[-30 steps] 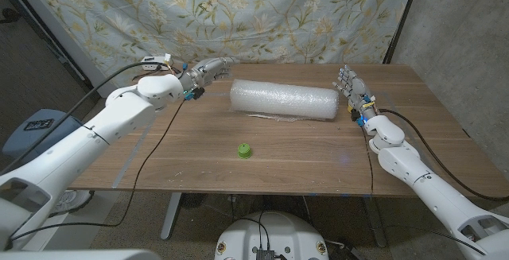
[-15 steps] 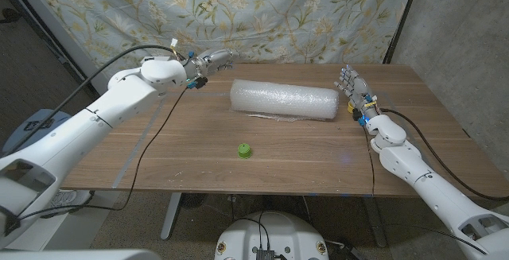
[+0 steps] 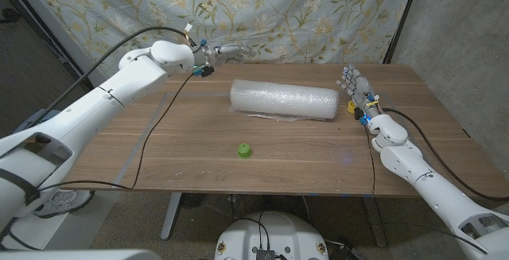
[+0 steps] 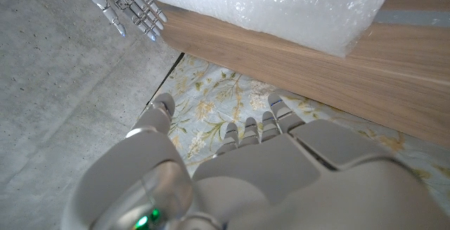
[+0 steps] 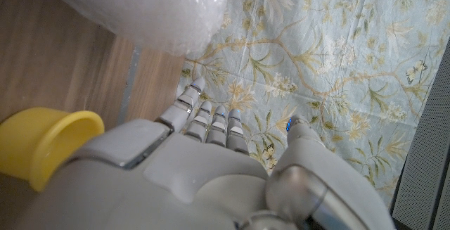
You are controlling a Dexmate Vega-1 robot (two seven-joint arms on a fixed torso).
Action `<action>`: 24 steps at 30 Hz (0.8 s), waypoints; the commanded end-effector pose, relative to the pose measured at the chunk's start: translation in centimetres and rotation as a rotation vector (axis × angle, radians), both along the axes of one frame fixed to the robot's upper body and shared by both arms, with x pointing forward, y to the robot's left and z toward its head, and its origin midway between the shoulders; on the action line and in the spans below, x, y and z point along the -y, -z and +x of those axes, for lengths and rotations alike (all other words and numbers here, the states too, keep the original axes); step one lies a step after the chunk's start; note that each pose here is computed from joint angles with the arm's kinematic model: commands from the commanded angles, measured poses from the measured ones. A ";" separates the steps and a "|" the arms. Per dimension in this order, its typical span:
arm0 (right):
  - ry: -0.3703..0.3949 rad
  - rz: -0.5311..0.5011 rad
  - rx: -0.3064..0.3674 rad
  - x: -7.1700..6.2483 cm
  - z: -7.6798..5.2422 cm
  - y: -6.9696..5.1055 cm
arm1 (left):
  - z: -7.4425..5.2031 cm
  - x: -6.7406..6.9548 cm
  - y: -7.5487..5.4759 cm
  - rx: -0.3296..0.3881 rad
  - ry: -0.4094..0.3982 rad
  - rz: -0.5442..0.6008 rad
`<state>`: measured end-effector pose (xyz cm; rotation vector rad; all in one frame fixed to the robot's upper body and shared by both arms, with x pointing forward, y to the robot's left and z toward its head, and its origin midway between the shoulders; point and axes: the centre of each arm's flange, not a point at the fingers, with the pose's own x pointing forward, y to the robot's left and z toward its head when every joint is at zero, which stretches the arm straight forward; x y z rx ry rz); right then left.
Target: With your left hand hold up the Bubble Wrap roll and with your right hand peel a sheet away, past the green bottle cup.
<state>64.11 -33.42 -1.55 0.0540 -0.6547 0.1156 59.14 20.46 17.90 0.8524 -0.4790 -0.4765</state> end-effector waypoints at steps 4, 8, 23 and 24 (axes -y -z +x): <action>0.012 0.013 0.014 0.4 -0.2 -0.3 | 0.2 2.6 -2.2 0.019 0.030 0.201; 0.014 0.016 0.016 0.5 -0.3 -0.2 | 0.2 3.1 -2.6 0.016 0.035 0.233; 0.022 0.014 0.028 0.9 -0.5 -0.5 | 0.6 5.2 -3.3 -0.018 0.028 0.363; 0.023 0.012 0.029 0.9 -0.5 -0.6 | 0.7 5.3 -3.4 -0.022 0.026 0.375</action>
